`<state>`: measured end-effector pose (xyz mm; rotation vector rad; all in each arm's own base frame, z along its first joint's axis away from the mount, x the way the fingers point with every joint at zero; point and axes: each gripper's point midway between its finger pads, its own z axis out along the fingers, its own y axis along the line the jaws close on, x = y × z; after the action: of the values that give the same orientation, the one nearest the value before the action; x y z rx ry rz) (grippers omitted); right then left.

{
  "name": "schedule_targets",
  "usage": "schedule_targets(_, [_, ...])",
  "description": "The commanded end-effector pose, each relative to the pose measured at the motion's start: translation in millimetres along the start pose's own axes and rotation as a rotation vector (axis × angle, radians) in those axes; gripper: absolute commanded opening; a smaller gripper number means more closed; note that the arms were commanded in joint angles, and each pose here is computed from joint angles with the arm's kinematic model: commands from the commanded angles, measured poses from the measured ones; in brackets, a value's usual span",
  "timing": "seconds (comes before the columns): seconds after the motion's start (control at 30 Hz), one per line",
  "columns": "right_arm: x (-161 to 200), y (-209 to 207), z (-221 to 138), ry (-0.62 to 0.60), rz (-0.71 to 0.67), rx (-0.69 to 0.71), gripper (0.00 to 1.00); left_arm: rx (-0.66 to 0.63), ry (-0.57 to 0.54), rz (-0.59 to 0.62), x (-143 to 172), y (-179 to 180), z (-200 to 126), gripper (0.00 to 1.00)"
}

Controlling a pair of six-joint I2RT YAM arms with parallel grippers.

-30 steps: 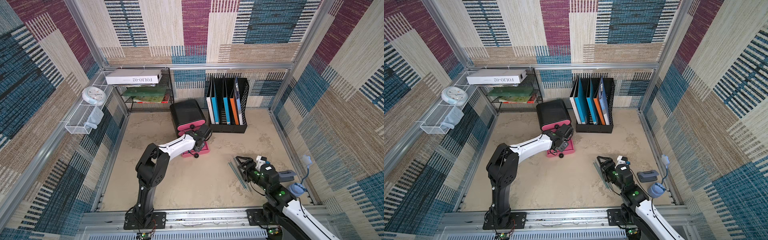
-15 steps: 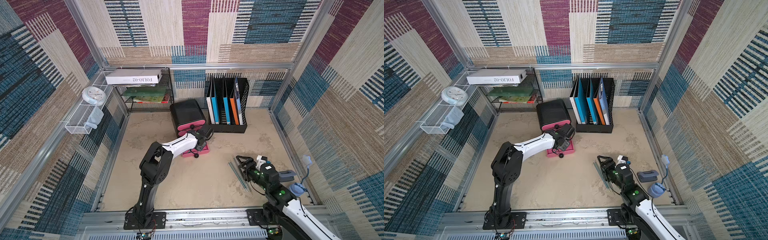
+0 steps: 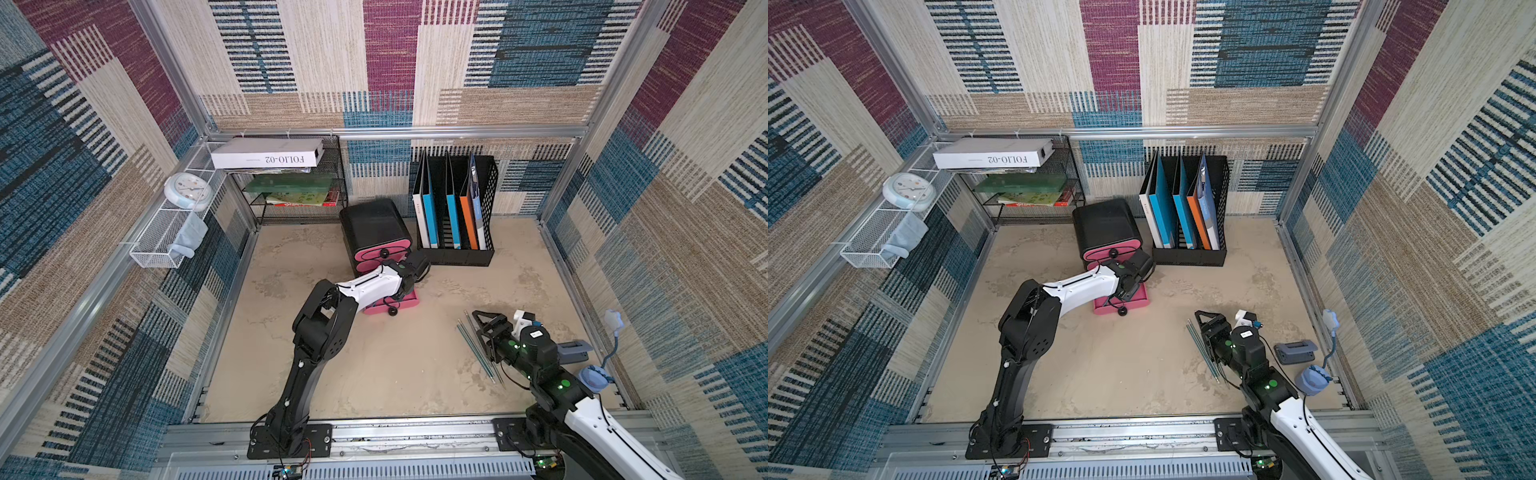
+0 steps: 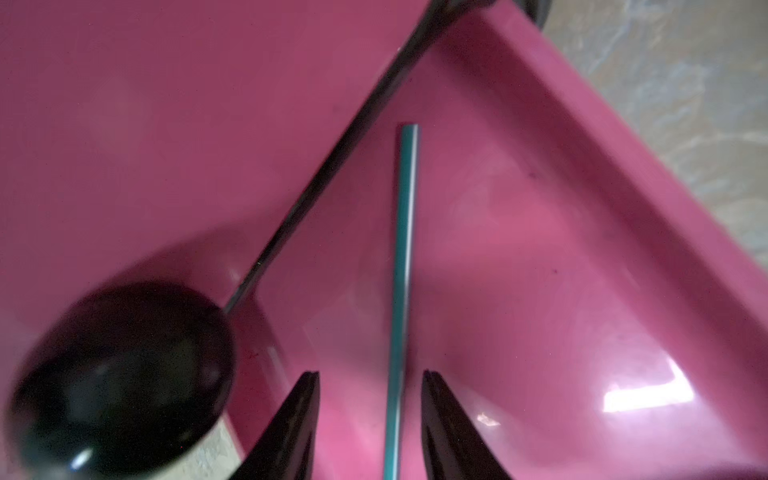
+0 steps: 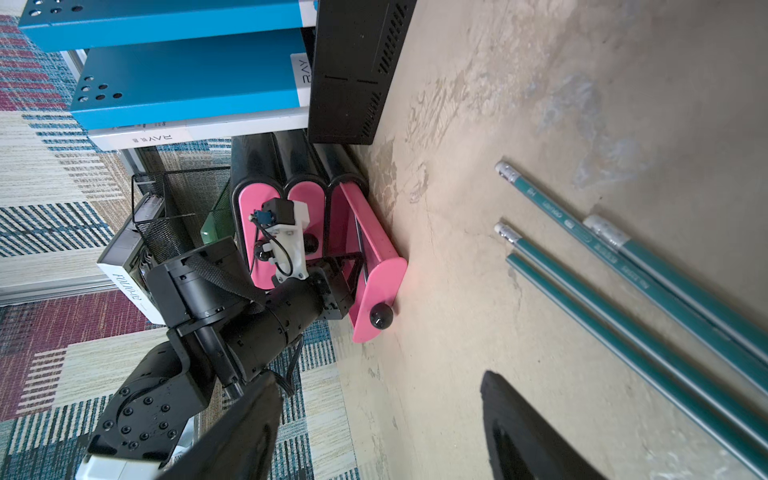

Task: Please place the pencils in the drawer according to their color
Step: Pick up the pencil from the center of the board.

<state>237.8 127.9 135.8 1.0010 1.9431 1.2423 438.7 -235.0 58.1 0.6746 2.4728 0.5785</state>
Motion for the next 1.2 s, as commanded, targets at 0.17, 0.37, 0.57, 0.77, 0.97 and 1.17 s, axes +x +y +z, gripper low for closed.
schedule_targets(0.17, [-1,4,-1,-0.007,-0.016,-0.008,0.80,0.042,-0.060,-0.087,-16,12,-30,0.44])
schedule_targets(0.37, [-1,7,-2,-0.002,-0.031,-0.007,0.82,0.104,-0.122,-0.144,-29,16,-68,0.45])
schedule_targets(0.57, [-6,16,-7,-0.019,-0.078,0.017,0.87,0.181,-0.144,-0.219,-25,7,-115,0.45])
schedule_targets(0.77, [-6,30,-6,0.022,-0.170,0.077,0.90,0.308,-0.069,-0.382,1,-27,-162,0.45])
schedule_targets(0.97, [-13,40,2,0.073,-0.229,0.131,0.92,0.471,0.071,-0.624,33,-73,-193,0.46])
schedule_targets(1.17, [-50,31,7,0.070,-0.214,0.194,0.93,0.559,0.229,-0.758,54,-136,-212,0.46])
